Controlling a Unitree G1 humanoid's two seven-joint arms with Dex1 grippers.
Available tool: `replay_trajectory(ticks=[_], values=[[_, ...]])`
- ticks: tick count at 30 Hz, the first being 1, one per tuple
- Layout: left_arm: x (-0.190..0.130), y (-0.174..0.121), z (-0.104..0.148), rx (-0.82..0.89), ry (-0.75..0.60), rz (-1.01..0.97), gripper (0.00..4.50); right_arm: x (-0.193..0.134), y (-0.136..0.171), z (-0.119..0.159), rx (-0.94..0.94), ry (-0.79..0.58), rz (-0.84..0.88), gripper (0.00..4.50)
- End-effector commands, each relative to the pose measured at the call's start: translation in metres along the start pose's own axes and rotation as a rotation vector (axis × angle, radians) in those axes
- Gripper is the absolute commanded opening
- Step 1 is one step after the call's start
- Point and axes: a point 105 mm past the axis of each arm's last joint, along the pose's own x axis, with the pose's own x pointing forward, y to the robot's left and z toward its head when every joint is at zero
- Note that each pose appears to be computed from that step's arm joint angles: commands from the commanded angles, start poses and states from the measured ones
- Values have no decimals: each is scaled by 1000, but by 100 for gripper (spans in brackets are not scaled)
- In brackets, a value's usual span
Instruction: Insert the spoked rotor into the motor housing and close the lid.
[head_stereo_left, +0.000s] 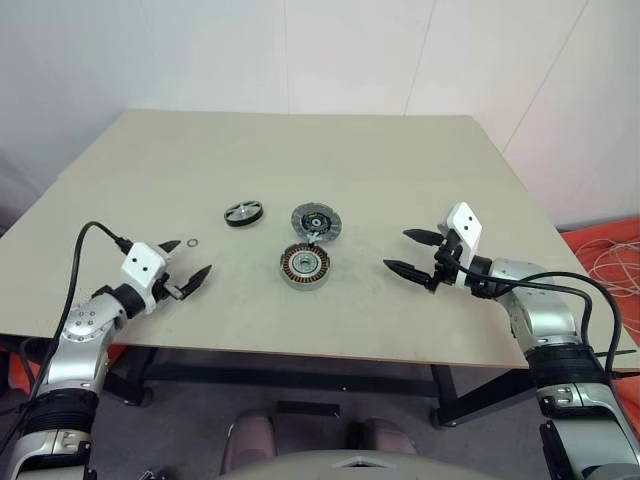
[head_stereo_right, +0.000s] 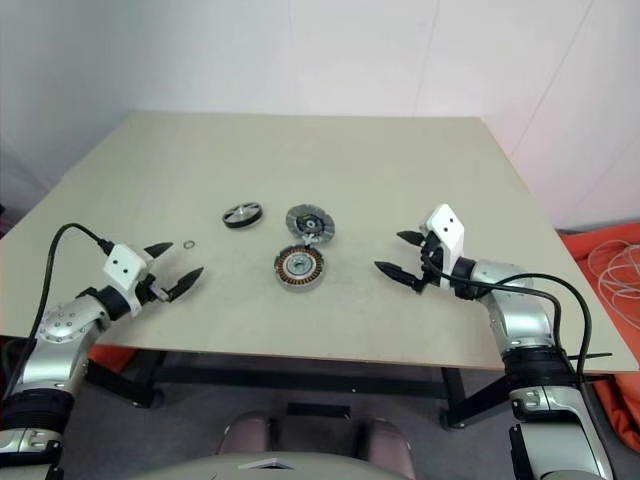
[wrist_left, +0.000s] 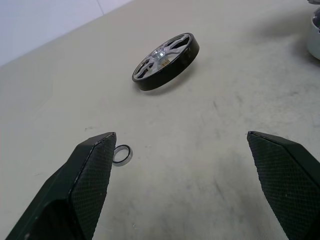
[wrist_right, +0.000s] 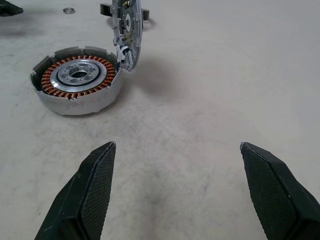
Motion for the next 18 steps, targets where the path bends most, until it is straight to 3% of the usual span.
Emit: replay_trajectory(ticks=[1, 11, 18], values=[[1, 9, 14, 14, -60, 31, 444, -3, -7, 15, -52, -35, -10, 450], [0, 5, 17, 37, -64, 5, 444, 0, -5, 14, -58, -41, -5, 450], [-1, 6, 22, -51, -109, 24, 444, 4, -1, 16, -64, -45, 16, 450]])
